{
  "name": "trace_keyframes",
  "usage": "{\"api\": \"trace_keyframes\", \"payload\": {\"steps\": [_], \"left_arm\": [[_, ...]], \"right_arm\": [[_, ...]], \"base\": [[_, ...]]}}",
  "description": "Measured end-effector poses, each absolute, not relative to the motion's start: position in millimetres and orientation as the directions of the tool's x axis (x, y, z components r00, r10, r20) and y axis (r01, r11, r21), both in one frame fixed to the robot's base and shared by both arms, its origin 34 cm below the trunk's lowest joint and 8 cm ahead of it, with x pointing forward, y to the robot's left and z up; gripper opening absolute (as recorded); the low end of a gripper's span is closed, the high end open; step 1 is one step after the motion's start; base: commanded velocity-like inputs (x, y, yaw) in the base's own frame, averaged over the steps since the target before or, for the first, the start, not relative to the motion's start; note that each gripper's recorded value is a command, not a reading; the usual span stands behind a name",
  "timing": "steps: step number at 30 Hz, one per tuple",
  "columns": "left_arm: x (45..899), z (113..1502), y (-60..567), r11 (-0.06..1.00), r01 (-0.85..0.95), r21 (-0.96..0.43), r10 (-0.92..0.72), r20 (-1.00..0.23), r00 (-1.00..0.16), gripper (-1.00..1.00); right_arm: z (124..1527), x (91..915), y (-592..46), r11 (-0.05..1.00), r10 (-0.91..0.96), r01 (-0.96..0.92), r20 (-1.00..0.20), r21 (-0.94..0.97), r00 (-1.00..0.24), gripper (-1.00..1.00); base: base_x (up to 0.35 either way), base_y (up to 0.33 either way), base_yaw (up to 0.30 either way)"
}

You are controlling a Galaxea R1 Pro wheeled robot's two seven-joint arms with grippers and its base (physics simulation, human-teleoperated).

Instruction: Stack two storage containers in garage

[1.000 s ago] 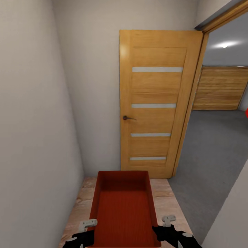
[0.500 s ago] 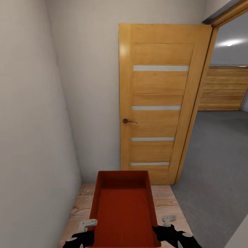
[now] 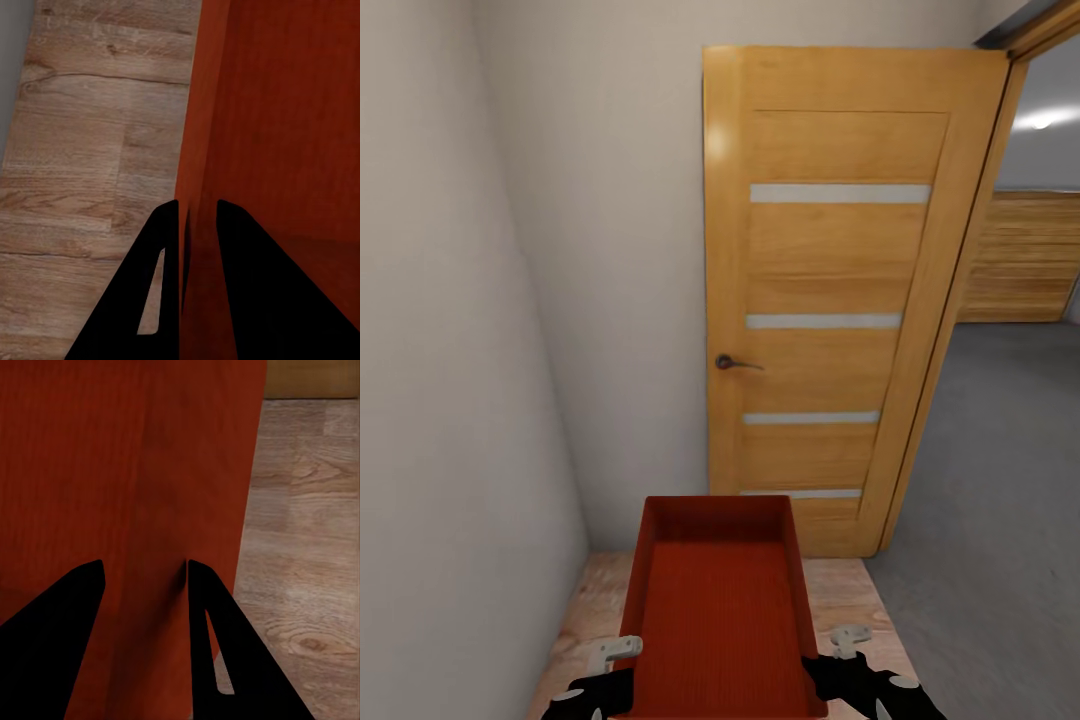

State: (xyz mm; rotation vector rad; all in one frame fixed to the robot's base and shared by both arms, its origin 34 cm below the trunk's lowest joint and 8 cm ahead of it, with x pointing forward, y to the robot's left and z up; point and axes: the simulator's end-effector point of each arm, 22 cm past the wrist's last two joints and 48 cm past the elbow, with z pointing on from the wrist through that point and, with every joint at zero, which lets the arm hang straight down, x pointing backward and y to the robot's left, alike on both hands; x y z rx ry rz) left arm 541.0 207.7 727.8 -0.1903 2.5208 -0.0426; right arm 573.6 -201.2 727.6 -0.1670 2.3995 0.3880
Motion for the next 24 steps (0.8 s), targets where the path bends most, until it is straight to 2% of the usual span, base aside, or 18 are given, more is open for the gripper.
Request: {"api": "trace_keyframes", "payload": {"steps": [6, 24], "left_arm": [[541.3, 727.6, 207.7, 0.989, -0.126, -0.074, -0.145, -0.571, -0.808, -1.0], [542.7, 729.8, 207.8, 0.99, -0.123, -0.075, -0.144, -0.576, -0.804, -1.0]], "right_arm": [[727.3, 573.9, -201.2, 0.947, -0.015, -0.222, -0.657, 0.232, -0.753, -1.0], [729.8, 575.2, -201.0, 0.947, -0.015, -0.223, -0.662, 0.231, -0.75, -1.0]], "base": [[0.059, 0.0, -0.097], [0.002, 0.0, -0.266]]}}
